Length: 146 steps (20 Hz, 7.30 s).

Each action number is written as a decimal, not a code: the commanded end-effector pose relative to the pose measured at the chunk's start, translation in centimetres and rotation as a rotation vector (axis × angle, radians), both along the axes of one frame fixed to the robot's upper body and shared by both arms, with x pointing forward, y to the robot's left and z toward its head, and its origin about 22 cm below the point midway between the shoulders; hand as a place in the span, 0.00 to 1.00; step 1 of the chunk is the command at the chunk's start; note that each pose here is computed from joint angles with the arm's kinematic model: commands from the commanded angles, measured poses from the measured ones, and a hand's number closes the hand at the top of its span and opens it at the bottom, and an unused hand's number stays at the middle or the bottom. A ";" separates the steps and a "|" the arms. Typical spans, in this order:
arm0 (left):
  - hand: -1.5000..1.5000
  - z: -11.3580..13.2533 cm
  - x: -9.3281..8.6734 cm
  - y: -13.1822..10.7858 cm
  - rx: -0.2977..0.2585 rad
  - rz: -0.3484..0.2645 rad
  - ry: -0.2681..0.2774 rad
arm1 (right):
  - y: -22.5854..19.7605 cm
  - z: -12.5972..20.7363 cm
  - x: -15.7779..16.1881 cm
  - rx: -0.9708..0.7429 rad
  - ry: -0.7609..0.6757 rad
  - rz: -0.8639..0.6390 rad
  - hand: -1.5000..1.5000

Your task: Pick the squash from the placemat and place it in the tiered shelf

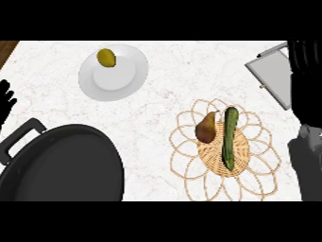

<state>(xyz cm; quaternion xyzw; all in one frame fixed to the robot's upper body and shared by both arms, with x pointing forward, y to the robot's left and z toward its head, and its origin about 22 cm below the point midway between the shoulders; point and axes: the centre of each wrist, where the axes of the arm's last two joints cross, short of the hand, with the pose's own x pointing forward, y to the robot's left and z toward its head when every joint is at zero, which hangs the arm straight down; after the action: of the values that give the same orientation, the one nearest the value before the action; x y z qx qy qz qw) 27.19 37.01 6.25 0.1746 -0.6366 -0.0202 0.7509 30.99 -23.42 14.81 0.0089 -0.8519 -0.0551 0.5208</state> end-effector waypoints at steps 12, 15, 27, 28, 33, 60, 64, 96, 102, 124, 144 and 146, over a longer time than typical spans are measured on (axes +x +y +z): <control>0.50 -5.4 -3.4 -2.3 -0.074 -0.071 0.072 | 2.7 -15.2 -1.1 -0.389 0.376 -0.858 0.00; 0.50 -6.4 -3.4 -2.2 -0.110 -0.064 0.074 | 9.0 -16.1 -2.0 -0.391 0.426 -0.784 0.00; 0.50 -6.2 -3.9 -1.8 -0.083 -0.048 0.094 | 8.2 -17.8 0.6 -0.857 0.917 -0.869 0.00; 0.50 -6.0 -3.8 -1.1 -0.075 -0.034 0.086 | 8.8 -16.8 1.2 -0.900 0.955 -0.844 0.00; 0.50 -5.3 -3.3 -1.0 -0.072 -0.066 0.079 | 11.4 -15.8 1.8 -1.159 1.223 -0.723 0.00; 0.50 -6.0 -4.0 -2.5 -0.089 -0.051 0.059 | 10.2 -11.1 1.4 -1.366 1.458 -0.656 0.00; 0.50 -6.7 -4.9 -2.4 -0.106 -0.061 0.080 | 10.3 -10.1 1.9 -1.333 1.449 -0.674 0.00; 0.50 -4.6 -2.0 -2.7 -0.096 -0.118 0.050 | 4.0 -4.6 10.1 -1.180 1.128 -0.783 1.00; 0.50 -5.6 -3.0 -2.1 -0.075 -0.092 0.055 | 7.1 -0.3 12.9 -1.119 1.043 -0.870 1.00; 0.50 -5.6 -3.6 -1.5 -0.087 -0.050 0.078 | 8.7 18.1 7.7 -0.719 0.675 -1.142 1.00; 0.50 -5.7 -3.1 -2.9 -0.088 -0.080 0.044 | -0.9 21.6 12.0 -0.883 0.824 -1.387 1.00; 0.50 -4.7 -2.4 -3.5 -0.098 -0.084 0.053 | -1.1 22.1 12.1 -0.929 0.846 -1.398 1.00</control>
<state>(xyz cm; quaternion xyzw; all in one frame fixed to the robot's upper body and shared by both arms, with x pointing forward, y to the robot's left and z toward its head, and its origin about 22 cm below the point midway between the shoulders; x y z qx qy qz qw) 24.08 34.78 0.95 0.1229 -0.6246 -0.0283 0.7707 42.43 -22.63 36.95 -0.7206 -0.3801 0.0025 0.5799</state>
